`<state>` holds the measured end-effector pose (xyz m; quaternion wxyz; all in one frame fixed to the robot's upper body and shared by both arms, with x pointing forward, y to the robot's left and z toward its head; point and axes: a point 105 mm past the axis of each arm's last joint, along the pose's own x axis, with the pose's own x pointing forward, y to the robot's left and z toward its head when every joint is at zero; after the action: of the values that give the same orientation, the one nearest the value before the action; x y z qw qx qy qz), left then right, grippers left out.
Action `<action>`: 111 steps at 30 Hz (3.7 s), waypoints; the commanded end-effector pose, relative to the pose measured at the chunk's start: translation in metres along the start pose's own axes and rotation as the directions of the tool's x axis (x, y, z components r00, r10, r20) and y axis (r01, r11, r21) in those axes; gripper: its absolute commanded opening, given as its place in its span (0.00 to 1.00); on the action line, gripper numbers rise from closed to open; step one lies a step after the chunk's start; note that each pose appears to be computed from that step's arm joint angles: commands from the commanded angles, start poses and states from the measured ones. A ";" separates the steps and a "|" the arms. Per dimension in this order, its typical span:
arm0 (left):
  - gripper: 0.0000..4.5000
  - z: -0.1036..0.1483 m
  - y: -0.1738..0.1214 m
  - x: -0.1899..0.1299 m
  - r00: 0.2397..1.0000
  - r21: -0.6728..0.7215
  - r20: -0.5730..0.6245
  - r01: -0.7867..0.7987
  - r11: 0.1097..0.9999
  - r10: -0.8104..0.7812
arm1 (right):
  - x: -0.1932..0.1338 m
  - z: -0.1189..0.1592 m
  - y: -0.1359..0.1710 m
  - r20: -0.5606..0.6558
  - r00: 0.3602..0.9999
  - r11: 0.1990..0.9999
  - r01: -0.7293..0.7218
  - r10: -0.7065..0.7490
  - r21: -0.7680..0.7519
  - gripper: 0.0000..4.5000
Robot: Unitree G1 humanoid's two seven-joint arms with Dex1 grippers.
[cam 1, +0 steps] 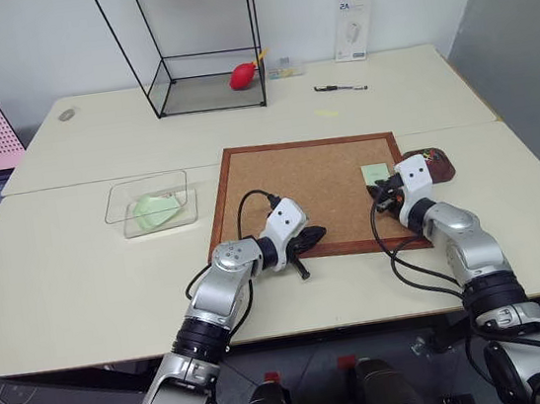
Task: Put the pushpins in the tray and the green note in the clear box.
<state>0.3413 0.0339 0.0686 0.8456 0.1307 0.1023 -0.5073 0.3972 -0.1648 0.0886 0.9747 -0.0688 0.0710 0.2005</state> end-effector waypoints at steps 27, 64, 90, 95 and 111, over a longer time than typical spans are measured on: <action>0.00 0.019 0.021 -0.010 0.990 -0.215 0.102 -0.072 0.974 0.095 | -0.032 0.061 0.042 0.136 0.953 0.873 -0.185 0.272 -0.451 0.00; 0.99 0.090 0.030 0.020 0.926 -0.709 0.353 0.173 0.683 0.132 | -0.039 0.076 0.085 0.157 0.881 0.681 -0.221 0.446 -0.698 0.00; 0.04 0.088 0.037 0.017 0.887 -0.743 0.427 0.235 0.626 0.175 | -0.041 0.086 0.091 0.195 0.870 0.705 -0.216 0.453 -0.675 0.00; 0.01 0.085 0.041 0.014 0.885 -0.758 0.424 0.231 0.609 0.192 | -0.042 0.089 0.090 0.205 0.868 0.709 -0.211 0.452 -0.672 0.00; 0.01 0.079 0.044 0.012 0.886 -0.751 0.407 0.184 0.635 0.224 | -0.051 0.113 0.075 0.364 0.862 0.887 -0.183 0.352 -0.424 0.00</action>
<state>0.3888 0.0164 0.1418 0.8171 -0.3760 0.1133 -0.4221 0.3373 -0.0939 0.1849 0.8913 -0.2129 -0.1556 0.3689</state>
